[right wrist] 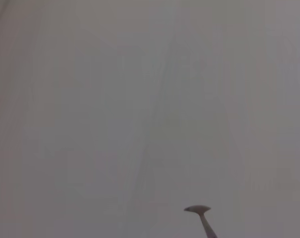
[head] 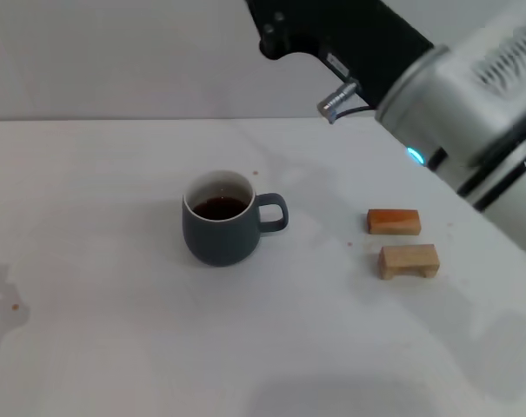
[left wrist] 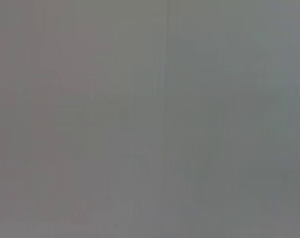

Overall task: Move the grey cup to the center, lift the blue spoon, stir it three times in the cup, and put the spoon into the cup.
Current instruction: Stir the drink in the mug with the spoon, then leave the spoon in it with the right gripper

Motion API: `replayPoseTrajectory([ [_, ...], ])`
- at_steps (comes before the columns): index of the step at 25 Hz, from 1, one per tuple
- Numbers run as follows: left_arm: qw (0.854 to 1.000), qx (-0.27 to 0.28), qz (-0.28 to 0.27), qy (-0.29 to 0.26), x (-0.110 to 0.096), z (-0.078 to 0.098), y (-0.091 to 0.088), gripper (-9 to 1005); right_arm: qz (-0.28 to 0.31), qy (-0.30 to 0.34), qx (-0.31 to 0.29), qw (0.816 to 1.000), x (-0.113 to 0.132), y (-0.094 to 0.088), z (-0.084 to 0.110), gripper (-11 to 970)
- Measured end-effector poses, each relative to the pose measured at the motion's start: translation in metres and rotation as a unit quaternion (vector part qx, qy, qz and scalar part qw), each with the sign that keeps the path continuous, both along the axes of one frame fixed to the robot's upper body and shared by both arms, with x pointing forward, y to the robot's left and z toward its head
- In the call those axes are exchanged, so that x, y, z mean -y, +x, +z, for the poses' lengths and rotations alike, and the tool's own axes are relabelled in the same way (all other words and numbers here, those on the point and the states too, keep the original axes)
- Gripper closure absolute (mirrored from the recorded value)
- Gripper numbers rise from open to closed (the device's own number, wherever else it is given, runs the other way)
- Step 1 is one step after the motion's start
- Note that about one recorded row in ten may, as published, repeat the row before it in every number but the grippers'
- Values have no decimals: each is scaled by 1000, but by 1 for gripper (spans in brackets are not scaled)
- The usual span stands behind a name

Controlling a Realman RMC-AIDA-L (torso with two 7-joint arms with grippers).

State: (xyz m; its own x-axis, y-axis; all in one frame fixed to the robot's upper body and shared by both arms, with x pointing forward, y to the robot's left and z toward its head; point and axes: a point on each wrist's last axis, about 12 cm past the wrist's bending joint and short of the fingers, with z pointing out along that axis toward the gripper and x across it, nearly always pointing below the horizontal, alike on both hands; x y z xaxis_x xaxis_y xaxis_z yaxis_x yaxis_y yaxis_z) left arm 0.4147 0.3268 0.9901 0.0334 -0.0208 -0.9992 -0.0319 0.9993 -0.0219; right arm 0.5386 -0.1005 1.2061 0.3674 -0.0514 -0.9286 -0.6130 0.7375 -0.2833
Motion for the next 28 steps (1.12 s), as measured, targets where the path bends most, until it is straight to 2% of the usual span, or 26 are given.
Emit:
replayPoseTrajectory([
  [6,1000,1,1,0,0,0,1,998,-22,-57,-94,994,-6,10,33,797],
  [13,1000,5,2,2,-1,2,1,998,-22,-123,-204,971,-3,11,67,796],
  [21,1000,15,2,4,-2,4,0,998,-16,-177,-295,939,6,7,72,796],
  [28,1000,16,5,4,-3,4,-2,998,-19,-204,-341,917,11,-2,67,796],
])
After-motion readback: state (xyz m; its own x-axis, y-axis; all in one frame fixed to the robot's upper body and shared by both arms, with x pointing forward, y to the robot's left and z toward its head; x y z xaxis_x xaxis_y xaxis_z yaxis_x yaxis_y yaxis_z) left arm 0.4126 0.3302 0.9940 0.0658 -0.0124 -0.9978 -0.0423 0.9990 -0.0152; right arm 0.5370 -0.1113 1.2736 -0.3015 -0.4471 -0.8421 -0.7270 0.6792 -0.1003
